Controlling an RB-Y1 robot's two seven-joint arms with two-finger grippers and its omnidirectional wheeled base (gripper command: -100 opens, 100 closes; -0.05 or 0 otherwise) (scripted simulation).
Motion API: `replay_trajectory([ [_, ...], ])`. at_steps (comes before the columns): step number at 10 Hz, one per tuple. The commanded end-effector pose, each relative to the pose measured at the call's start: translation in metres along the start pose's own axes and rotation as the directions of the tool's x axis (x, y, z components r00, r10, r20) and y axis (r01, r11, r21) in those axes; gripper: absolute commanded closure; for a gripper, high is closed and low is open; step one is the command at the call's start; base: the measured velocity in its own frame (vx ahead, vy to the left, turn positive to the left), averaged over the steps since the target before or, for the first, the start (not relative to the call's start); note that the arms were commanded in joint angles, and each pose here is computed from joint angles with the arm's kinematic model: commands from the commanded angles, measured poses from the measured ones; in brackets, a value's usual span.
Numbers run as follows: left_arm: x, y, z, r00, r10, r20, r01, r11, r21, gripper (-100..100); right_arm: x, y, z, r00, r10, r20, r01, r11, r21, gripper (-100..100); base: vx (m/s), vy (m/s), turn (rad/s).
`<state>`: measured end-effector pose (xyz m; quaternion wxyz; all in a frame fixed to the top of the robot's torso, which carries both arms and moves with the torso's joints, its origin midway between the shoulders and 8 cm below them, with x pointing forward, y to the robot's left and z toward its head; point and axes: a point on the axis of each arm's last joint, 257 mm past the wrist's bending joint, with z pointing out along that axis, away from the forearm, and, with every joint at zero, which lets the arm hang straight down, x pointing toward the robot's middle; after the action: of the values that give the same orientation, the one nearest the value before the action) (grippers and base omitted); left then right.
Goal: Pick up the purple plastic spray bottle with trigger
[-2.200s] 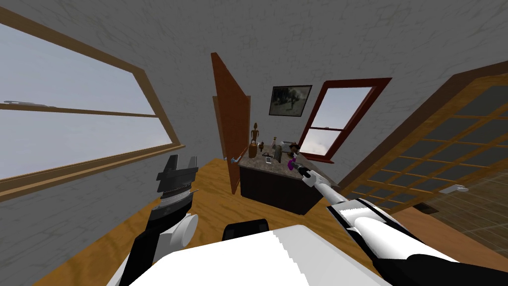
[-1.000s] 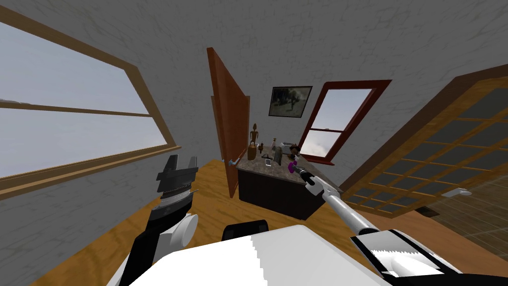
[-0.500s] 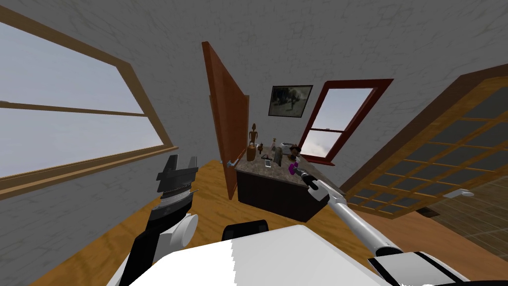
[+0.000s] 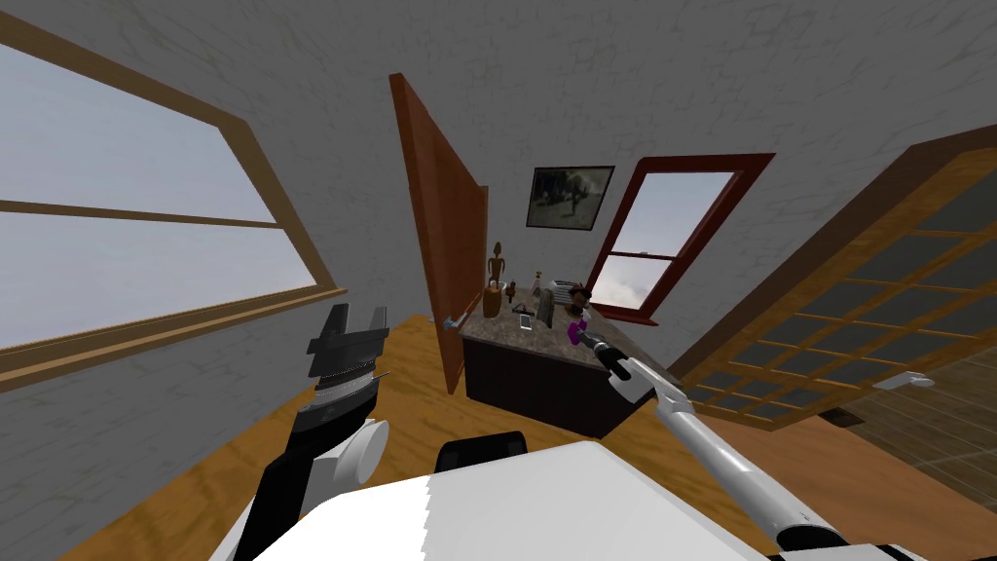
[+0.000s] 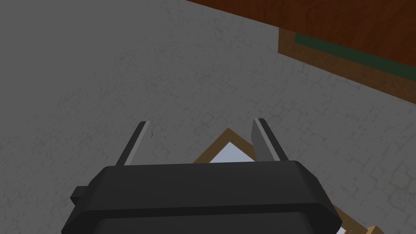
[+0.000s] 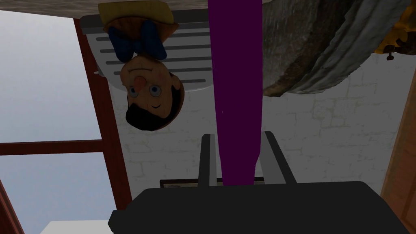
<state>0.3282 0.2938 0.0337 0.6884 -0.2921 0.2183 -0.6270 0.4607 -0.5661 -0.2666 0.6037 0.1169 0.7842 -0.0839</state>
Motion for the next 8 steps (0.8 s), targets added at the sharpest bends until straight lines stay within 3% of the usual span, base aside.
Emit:
replay_trajectory([
  [1,0.000,0.000,0.000,1.000,0.000,0.000,0.000,1.000,0.000,0,0.003,-0.013,-0.012,1.000,0.005,-0.007,-0.004,0.999,0.037,100,0.065,-0.019,-0.006],
  [3,0.000,0.000,0.000,1.000,0.000,0.000,0.000,1.000,0.000,0,0.011,-0.009,-0.024,1.000,-0.003,-0.020,0.004,1.000,0.023,100,0.054,-0.016,-0.011],
  [5,0.000,0.000,0.000,1.000,0.000,0.000,0.000,1.000,0.000,0,-0.007,0.013,-0.024,1.000,-0.002,0.017,0.002,1.000,-0.019,100,-0.001,0.002,-0.003],
  [6,0.000,0.000,0.000,1.000,0.000,0.000,0.000,1.000,0.000,0,-0.003,-0.004,-0.037,1.000,0.000,0.004,0.000,1.000,0.025,100,0.043,-0.019,0.000],
  [8,0.000,0.000,0.000,1.000,0.000,0.000,0.000,1.000,0.000,0,-0.006,0.012,-0.048,1.000,-0.005,0.011,0.005,1.000,-0.009,100,0.059,-0.014,-0.020],
])
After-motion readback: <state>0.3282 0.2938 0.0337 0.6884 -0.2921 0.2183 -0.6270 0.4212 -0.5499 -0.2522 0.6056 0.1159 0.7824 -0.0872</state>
